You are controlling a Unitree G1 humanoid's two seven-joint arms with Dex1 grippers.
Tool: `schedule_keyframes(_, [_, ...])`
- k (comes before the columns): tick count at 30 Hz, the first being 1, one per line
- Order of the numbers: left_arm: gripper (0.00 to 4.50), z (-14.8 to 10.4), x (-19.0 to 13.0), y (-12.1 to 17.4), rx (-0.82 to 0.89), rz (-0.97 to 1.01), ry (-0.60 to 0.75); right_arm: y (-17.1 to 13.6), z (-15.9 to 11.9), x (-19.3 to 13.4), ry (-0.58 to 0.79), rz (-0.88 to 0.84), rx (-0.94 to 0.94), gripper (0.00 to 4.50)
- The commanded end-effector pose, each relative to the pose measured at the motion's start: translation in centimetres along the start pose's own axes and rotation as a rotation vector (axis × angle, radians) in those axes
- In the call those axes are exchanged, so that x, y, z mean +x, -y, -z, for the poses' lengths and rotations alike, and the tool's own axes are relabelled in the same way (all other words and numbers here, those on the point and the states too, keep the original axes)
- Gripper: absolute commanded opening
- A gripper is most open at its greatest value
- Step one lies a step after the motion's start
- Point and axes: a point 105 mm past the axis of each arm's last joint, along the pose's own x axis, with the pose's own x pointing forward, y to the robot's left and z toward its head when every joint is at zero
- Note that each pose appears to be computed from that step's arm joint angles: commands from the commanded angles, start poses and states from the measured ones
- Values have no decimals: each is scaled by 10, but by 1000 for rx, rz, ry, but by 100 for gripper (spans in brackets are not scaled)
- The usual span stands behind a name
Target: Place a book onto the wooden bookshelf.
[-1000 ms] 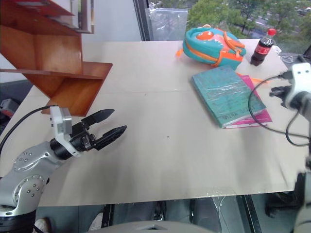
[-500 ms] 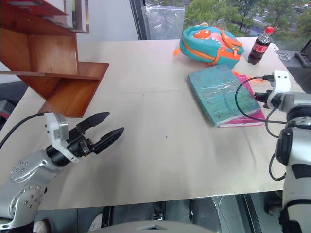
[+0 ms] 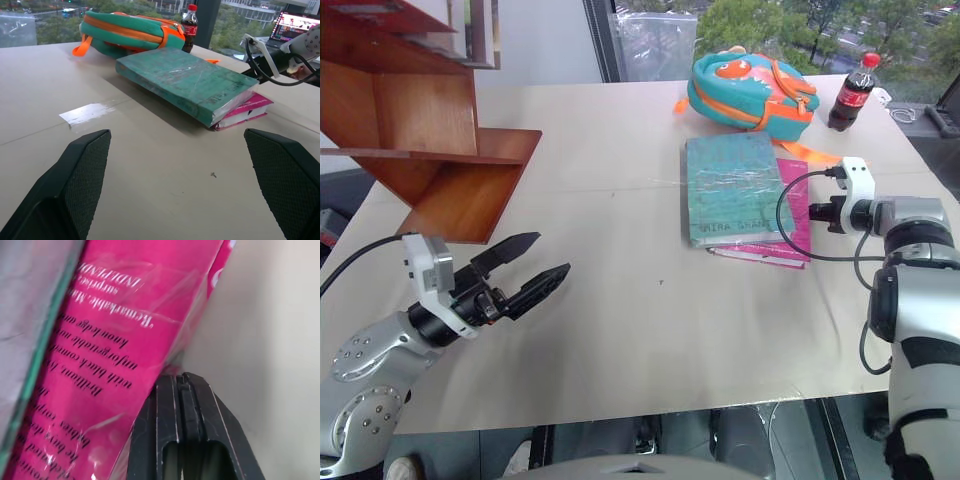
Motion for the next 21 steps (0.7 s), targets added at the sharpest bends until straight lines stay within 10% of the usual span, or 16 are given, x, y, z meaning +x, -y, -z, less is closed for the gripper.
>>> schedule_keyframes(1, [450,-8,2,4,25,26,21,19,-21,-10,115,144,6,11])
schedule_keyframes(10, [450,-11,1,5,32,8,26,-5,-24,20,168,161,-48,11])
schedule_keyframes(21, [450,-10,-9,9,32,-41,14,-64,-11,39,122,-227,-147,11])
